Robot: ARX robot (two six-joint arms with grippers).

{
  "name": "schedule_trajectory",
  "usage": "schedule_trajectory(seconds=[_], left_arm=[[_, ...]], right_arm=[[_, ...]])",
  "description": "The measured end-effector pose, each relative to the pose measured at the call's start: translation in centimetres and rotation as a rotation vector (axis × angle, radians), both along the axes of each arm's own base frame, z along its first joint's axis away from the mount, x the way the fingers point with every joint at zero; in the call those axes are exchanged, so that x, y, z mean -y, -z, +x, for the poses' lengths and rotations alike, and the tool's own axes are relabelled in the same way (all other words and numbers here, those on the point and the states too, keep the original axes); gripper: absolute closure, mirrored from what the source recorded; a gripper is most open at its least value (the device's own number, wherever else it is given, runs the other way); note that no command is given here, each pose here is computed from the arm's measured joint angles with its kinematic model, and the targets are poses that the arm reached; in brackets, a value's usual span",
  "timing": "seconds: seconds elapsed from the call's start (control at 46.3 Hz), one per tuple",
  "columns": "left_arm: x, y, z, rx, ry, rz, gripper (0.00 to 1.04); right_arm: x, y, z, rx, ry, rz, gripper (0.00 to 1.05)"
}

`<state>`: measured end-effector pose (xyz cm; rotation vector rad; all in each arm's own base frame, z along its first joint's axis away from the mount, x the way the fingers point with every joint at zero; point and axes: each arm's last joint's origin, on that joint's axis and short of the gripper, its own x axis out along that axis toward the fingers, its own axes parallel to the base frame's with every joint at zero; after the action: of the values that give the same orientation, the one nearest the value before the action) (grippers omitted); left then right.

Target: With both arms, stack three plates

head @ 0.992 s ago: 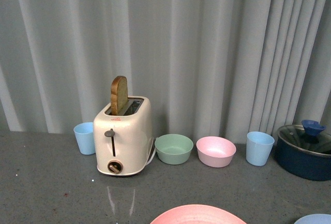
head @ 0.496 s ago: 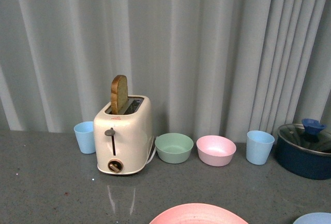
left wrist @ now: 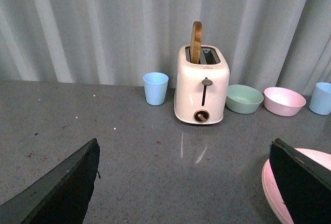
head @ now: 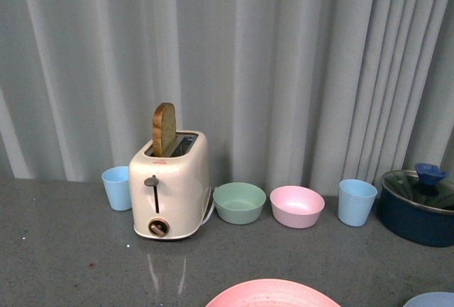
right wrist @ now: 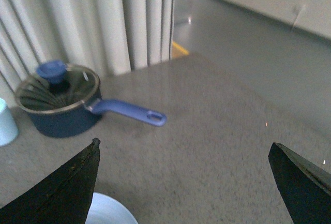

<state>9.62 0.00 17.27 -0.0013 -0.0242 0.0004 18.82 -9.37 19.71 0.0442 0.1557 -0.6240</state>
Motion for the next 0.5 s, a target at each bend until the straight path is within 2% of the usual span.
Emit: schedule_trajectory(seconds=[0.151,0.302,0.496], left_arm=[[0.0,0.0,0.0,0.000,0.000,0.000,0.07],[0.0,0.0,0.0,0.000,0.000,0.000,0.07],[0.0,0.0,0.0,0.000,0.000,0.000,0.07]], right_arm=[[4.7,2.4,4.2,-0.194,-0.028,0.186,0.07],[6.3,5.9,7.4,-0.397,-0.127,0.294,0.07],[6.4,7.5,8.8,-0.504,-0.197,0.281,0.07]])
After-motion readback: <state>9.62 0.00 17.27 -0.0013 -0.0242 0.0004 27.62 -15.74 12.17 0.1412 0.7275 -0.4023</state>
